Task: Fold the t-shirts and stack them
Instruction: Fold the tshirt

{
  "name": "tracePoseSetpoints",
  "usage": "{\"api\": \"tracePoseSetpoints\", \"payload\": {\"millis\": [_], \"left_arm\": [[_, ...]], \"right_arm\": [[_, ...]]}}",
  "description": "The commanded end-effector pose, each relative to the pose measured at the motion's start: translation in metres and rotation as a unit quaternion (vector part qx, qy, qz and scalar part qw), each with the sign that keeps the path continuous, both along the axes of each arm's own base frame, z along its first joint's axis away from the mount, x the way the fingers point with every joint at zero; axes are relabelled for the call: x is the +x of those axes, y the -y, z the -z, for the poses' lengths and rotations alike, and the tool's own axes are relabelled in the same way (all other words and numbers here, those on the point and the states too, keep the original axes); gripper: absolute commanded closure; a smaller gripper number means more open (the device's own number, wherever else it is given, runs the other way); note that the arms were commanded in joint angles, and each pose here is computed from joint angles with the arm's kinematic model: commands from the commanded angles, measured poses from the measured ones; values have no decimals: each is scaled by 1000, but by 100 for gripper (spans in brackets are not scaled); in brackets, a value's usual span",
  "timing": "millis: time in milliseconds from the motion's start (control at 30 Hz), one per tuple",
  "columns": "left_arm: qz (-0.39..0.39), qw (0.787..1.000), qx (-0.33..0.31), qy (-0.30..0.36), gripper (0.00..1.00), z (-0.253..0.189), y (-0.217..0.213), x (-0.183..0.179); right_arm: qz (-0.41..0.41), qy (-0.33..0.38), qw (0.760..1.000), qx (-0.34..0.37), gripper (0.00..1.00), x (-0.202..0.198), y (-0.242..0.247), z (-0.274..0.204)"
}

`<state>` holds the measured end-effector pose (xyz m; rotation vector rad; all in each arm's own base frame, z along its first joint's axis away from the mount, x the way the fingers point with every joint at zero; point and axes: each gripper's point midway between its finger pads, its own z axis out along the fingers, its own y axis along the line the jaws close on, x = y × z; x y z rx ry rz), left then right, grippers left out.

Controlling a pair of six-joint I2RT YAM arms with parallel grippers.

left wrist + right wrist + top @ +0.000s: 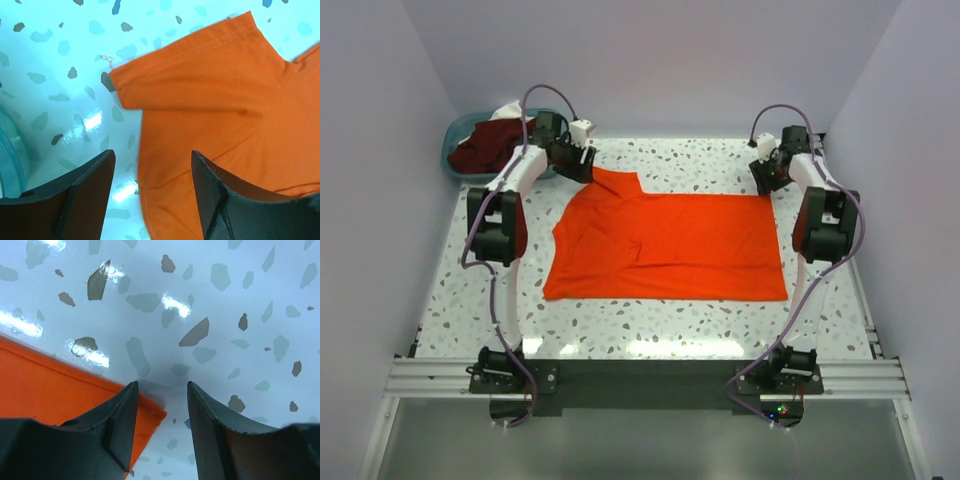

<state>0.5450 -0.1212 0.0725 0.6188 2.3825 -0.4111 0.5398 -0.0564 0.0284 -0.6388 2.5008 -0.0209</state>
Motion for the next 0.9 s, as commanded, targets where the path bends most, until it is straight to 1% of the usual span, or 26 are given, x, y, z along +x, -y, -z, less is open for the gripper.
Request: {"api": "tracePoseSetpoints", "payload": {"millis": [0, 167, 400, 567, 700, 867], "left_arm": [[-15, 999, -12, 26, 32, -7, 1, 23], [-24, 998, -23, 44, 31, -11, 5, 37], [-32, 996, -23, 82, 28, -10, 9, 61], [-43, 994, -33, 91, 29, 3, 10, 73], [-41, 994, -33, 97, 29, 8, 12, 81], [-44, 993, -29, 106, 29, 16, 13, 88]], "right_arm": [[-30, 7, 1000, 4, 54, 9, 4, -8], [-46, -26, 998, 27, 56, -6, 1, 2], [-54, -34, 996, 65, 54, -11, 0, -5], [-55, -39, 995, 70, 53, -8, 1, 0], [-59, -50, 994, 76, 56, -9, 0, 5], [-73, -62, 992, 84, 57, -13, -5, 9]]}}
